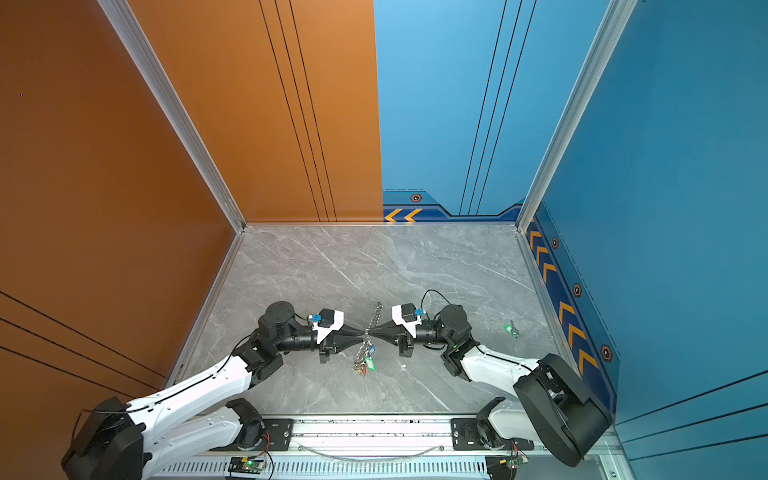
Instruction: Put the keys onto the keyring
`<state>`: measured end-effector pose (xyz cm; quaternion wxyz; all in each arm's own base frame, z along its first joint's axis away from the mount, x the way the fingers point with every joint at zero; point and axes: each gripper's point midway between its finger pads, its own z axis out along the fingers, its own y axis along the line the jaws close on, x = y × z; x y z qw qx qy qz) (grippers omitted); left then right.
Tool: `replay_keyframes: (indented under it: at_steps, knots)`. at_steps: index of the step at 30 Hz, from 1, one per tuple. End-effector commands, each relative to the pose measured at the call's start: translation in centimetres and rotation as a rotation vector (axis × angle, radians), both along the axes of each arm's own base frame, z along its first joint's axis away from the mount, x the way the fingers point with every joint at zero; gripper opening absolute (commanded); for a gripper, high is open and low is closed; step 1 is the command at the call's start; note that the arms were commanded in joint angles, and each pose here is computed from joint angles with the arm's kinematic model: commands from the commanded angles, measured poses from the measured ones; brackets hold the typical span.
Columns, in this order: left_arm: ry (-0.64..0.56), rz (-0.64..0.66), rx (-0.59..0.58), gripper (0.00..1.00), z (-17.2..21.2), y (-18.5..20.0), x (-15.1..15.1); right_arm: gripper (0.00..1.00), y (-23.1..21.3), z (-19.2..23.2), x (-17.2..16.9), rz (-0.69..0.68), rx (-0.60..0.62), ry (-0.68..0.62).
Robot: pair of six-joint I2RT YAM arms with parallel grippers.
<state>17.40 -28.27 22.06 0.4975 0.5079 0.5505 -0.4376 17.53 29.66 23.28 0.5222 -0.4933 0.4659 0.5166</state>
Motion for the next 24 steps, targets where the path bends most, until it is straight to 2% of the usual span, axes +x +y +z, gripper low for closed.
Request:
replay_keyframes:
  at_steps: [1, 6, 12, 24]
  knots:
    - [-0.004, -0.019, -0.02, 0.18, 0.46, 0.09, -0.28, 0.0, 0.19, 1.09, -0.85, 0.042, 0.04, -0.04]
    - [-0.007, -0.008, -0.022, 0.18, 0.47, 0.18, -0.19, 0.0, 0.32, 1.1, -0.91, 0.058, 0.052, -0.026]
    - [-0.001, -0.005, -0.023, 0.12, 0.49, 0.17, -0.09, 0.0, 0.49, 0.96, -1.02, 0.079, 0.057, -0.01]
    - [0.021, 0.016, -0.02, 0.06, 0.44, 0.09, 0.52, 0.0, 0.58, 0.72, -0.82, 0.087, 0.064, 0.009]
